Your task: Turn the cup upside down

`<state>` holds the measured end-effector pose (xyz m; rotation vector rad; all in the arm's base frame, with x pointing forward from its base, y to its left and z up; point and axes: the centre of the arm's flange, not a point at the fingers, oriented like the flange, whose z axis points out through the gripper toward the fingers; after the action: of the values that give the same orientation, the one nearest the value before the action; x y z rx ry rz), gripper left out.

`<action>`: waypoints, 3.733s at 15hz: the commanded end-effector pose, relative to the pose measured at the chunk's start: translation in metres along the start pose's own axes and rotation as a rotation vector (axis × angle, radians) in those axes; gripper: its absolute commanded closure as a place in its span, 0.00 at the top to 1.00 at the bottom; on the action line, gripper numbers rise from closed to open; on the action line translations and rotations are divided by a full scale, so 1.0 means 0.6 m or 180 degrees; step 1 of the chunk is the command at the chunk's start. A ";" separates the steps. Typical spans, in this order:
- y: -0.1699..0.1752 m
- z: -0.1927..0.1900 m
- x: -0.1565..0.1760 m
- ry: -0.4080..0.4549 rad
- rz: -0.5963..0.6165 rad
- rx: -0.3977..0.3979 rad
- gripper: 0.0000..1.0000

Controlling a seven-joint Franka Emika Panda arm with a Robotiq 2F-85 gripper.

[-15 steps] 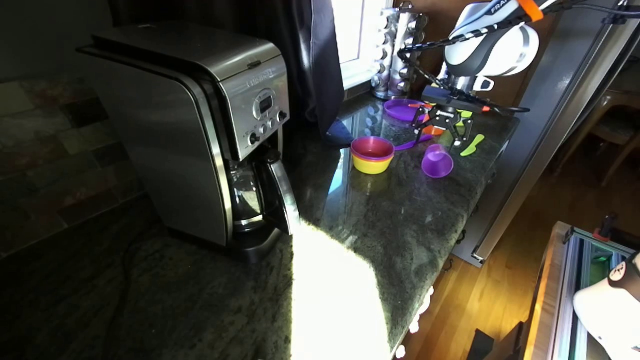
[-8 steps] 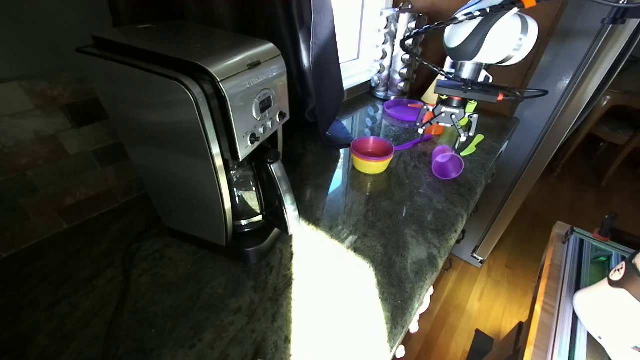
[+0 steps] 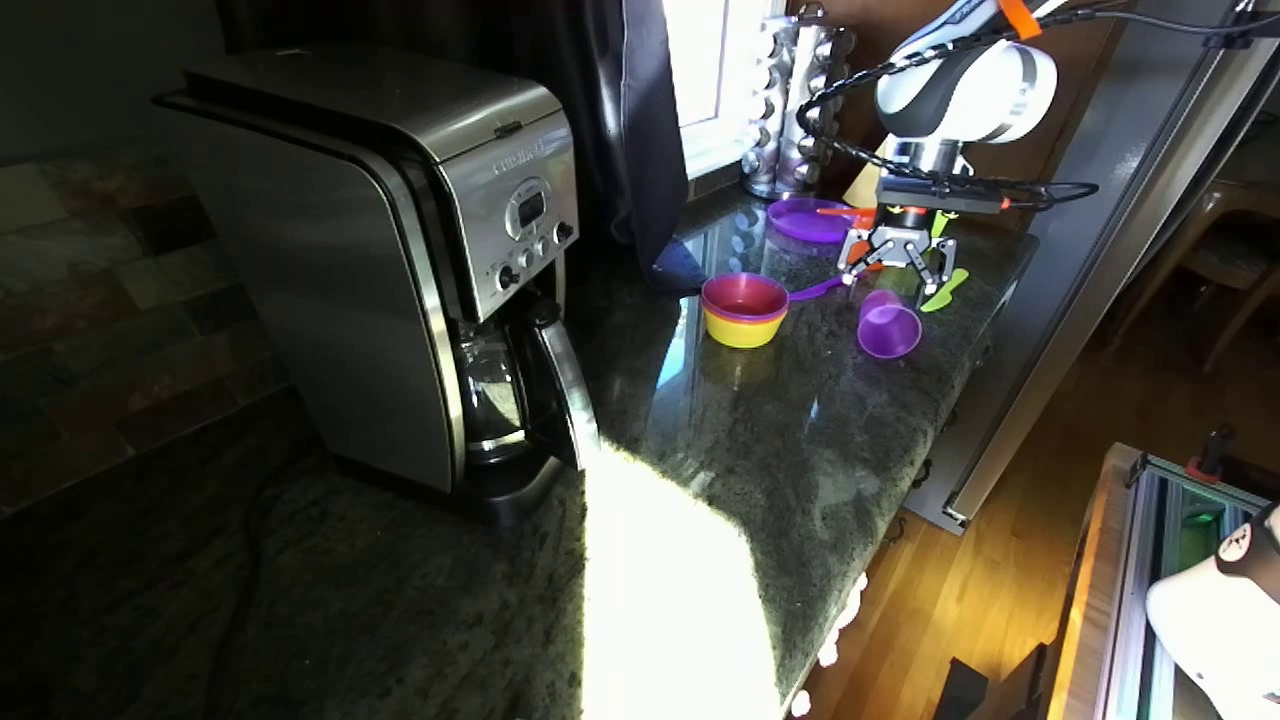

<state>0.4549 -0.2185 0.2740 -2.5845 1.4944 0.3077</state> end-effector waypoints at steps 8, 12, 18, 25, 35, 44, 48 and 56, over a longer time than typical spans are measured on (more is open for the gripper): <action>-0.017 0.015 0.016 -0.0390 -0.0074 0.0035 0.53; -0.017 0.000 -0.002 -0.0258 0.0190 0.0220 0.42; 0.010 -0.062 -0.071 0.0605 0.0179 0.0700 0.42; 0.026 -0.097 -0.127 0.1574 0.0030 0.0860 0.42; -0.002 -0.084 -0.163 0.2206 0.0414 0.0386 0.42; -0.046 -0.054 -0.214 0.2643 0.0608 -0.0058 0.42; -0.053 -0.039 -0.216 0.2966 0.0752 -0.0159 0.42; -0.062 -0.009 -0.200 0.3325 0.0837 -0.0318 0.42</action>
<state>0.4198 -0.0984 0.3262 -2.7327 2.0726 -1.0874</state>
